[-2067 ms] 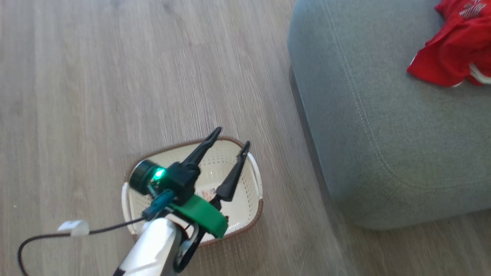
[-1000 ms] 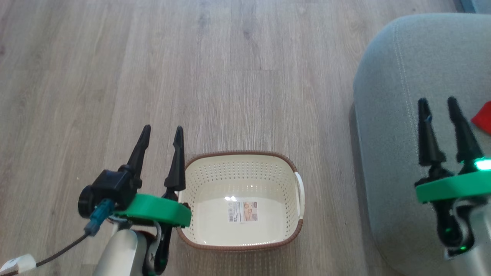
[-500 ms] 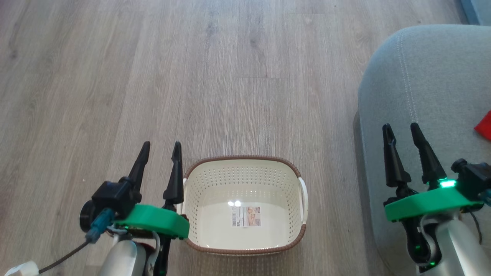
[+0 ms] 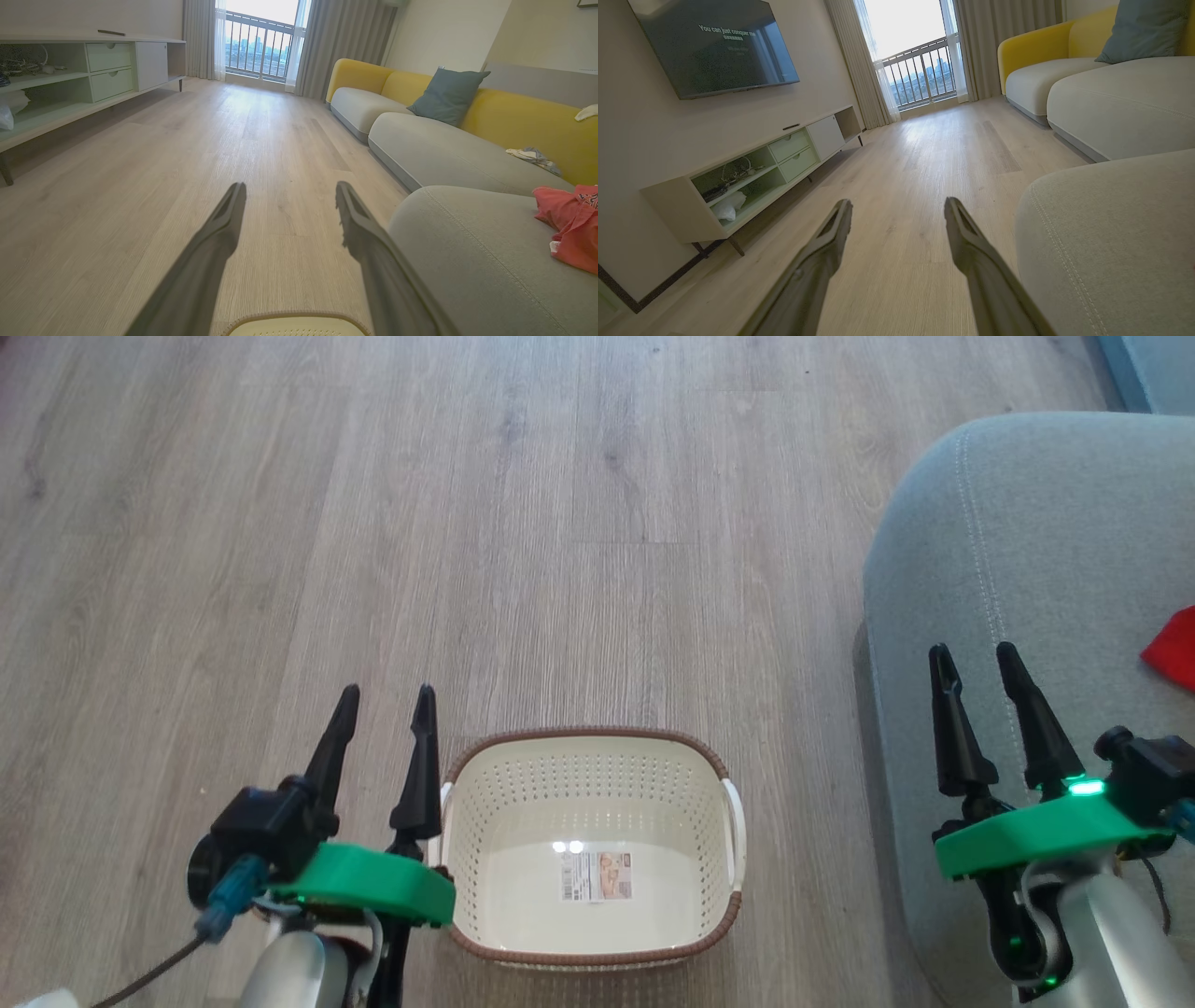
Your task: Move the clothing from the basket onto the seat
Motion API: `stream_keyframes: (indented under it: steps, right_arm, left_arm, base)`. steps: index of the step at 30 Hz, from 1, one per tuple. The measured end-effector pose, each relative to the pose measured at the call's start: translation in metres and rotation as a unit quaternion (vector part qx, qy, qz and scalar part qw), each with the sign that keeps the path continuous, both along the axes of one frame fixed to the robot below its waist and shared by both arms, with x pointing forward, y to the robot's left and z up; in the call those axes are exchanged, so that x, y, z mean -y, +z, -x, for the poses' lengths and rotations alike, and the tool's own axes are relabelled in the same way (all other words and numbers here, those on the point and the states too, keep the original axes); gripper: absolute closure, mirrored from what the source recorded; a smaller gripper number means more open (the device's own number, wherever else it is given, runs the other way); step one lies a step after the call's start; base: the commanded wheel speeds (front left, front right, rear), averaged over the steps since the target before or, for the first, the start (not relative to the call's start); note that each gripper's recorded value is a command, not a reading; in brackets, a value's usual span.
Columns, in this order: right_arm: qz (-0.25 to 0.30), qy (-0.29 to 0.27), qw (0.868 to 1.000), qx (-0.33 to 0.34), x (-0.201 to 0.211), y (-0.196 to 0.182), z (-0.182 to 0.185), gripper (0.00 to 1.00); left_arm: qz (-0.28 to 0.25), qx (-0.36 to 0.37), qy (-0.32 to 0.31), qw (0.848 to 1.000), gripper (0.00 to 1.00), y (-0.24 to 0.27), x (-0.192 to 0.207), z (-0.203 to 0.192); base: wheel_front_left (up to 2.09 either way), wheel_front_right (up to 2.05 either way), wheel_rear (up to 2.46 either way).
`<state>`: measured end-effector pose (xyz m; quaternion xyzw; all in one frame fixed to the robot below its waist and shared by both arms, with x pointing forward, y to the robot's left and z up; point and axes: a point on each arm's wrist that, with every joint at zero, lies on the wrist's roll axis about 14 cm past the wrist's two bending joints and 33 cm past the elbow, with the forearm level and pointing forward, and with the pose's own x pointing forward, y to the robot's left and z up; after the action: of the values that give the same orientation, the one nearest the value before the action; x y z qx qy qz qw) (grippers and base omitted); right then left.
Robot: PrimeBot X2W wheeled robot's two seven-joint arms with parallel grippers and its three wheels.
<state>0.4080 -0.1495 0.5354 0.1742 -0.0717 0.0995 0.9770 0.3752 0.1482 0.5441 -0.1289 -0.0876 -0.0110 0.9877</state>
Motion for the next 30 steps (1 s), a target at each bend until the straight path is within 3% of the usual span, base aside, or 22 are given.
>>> stream_keyframes:
  steps: [21, 22, 30]
  right_arm:
    - [-0.001, -0.001, 1.0, -0.018, 0.001, -0.012, 0.005, 0.0]
    - [-0.001, 0.0, 1.0, -0.019, 0.0, -0.012, 0.004, 1.0]
    - [-0.005, -0.002, 0.995, -0.097, 0.002, -0.061, 0.023, 1.0]
  left_arm:
    - [0.023, -0.018, -0.006, 1.0, 0.0, -0.012, -0.001, 0.003]
    - [0.026, -0.018, -0.006, 0.999, 1.0, -0.012, -0.002, 0.003]
    - [0.034, -0.098, 0.0, 0.995, 1.0, -0.062, -0.004, 0.019]
  base:
    - [0.0, 0.0, 0.0]
    - [0.0, 0.0, 0.0]
    - [0.0, 0.0, 0.0]
